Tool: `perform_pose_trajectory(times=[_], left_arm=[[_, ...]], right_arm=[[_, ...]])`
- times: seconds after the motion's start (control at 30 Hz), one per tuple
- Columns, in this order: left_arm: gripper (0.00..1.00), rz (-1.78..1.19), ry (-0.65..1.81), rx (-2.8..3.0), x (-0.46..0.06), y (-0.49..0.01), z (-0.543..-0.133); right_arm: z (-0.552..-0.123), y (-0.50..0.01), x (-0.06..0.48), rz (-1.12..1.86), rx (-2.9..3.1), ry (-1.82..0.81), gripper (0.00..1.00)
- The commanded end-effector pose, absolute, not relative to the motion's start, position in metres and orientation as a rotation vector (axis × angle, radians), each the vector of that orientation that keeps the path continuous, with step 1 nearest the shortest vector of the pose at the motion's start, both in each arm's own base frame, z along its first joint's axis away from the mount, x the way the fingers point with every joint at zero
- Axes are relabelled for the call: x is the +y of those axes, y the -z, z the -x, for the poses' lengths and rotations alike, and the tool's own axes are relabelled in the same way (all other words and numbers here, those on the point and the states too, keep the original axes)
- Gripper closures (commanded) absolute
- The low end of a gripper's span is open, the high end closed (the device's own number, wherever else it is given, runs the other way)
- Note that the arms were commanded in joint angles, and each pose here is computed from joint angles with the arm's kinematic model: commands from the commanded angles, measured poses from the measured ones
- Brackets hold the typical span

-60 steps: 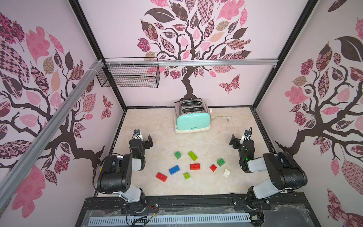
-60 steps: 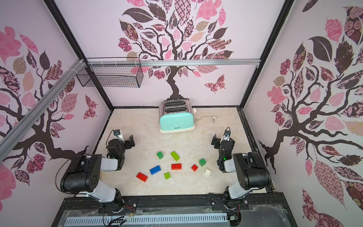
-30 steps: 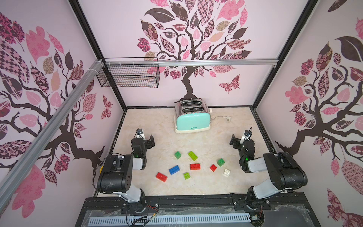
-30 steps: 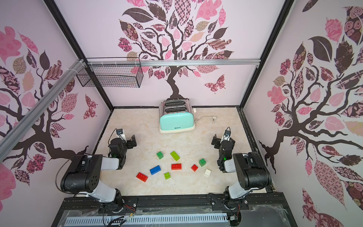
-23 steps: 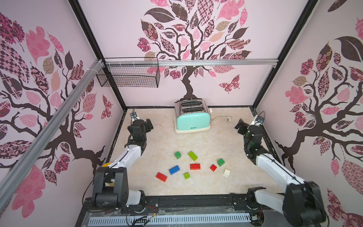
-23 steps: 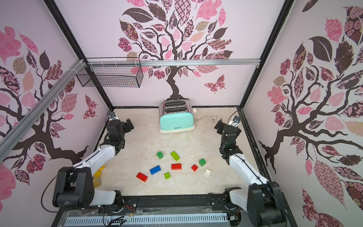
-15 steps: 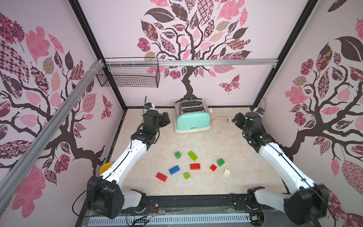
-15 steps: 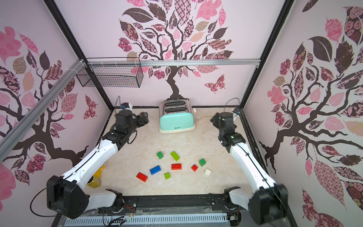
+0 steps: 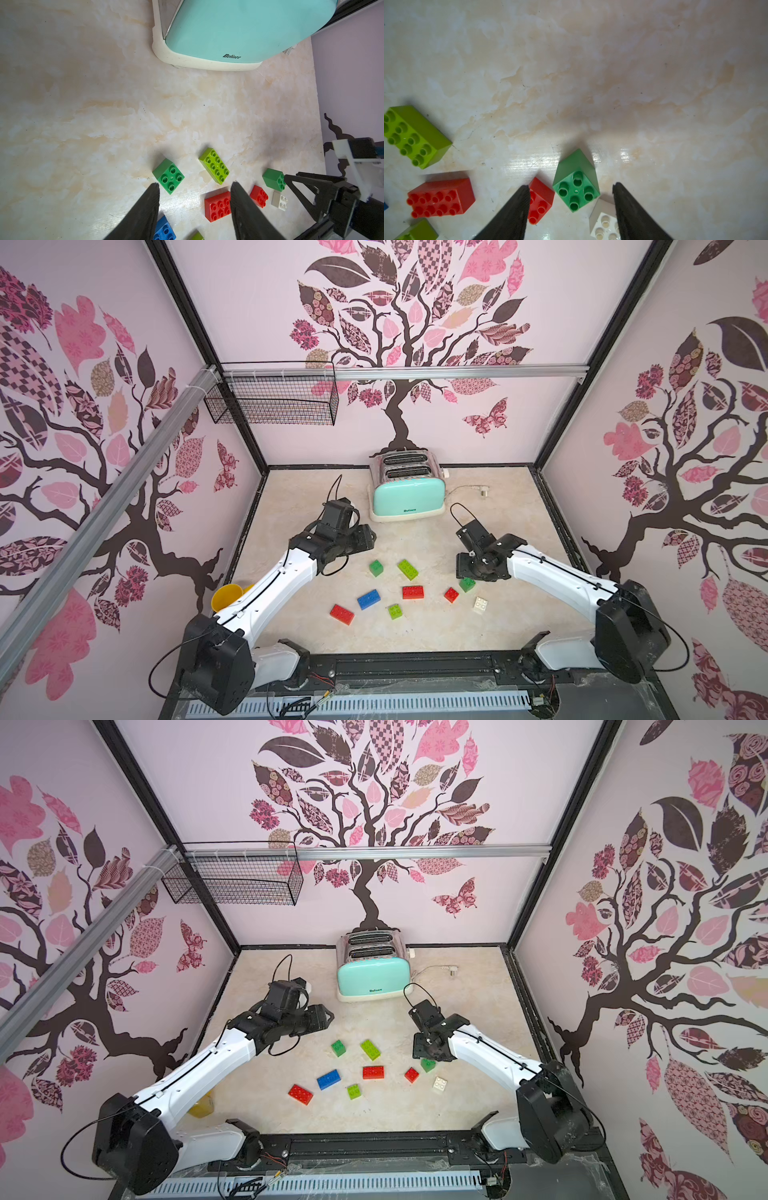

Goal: Assemble a spoon with lego
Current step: Pick up the lego brick from the center of the board.

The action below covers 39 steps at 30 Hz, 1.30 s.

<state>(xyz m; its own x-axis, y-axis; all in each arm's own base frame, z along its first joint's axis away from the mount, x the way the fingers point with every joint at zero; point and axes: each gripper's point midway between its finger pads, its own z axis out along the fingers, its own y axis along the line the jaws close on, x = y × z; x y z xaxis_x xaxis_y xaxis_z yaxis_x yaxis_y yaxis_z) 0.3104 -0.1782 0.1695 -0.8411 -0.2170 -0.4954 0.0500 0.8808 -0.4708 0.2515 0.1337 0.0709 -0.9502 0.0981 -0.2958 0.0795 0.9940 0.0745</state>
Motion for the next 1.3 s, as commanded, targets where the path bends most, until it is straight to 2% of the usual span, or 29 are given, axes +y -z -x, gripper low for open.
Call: perform_pose_trajectory(times=[0.0,0.13,0.53,0.63,0.73,0.8,0.87,0.93,0.97,1.17,1.27], left_arm=[[0.43,0.116,0.691,2.514,-0.181,-0.167,-0.302],[0.47,0.121,0.685,2.552,-0.182,-0.161,-0.301],[0.52,0.156,0.673,2.606,-0.177,-0.139,-0.290],[0.53,0.175,0.654,2.624,-0.175,-0.133,-0.288],[0.57,0.200,0.625,2.642,-0.169,-0.126,-0.287],[0.59,0.222,0.614,2.651,-0.165,-0.123,-0.287],[0.61,0.246,0.614,2.661,-0.160,-0.118,-0.287],[0.63,0.267,0.631,2.668,-0.157,-0.115,-0.287],[0.64,0.281,0.641,2.673,-0.155,-0.113,-0.286],[0.66,0.308,0.646,2.692,-0.148,-0.106,-0.286],[0.70,0.326,0.625,2.734,-0.146,-0.097,-0.281]], right_arm=[[-0.255,-0.064,0.138,-0.030,2.867,-0.064,0.34],[-0.253,-0.055,0.135,-0.017,2.877,-0.039,0.43],[-0.238,-0.047,0.140,0.022,2.900,-0.064,0.46],[-0.236,-0.046,0.142,0.035,2.900,-0.058,0.51],[-0.235,-0.045,0.140,0.034,2.907,-0.031,0.62],[-0.235,-0.044,0.139,0.036,2.909,-0.011,0.59],[-0.233,-0.042,0.139,0.047,2.910,0.027,0.44],[-0.231,-0.041,0.140,0.056,2.913,0.037,0.44],[-0.230,-0.040,0.140,0.061,2.916,0.049,0.46],[-0.236,-0.057,0.139,0.049,2.864,0.076,0.80],[-0.247,-0.089,0.148,0.085,2.798,0.078,0.86]])
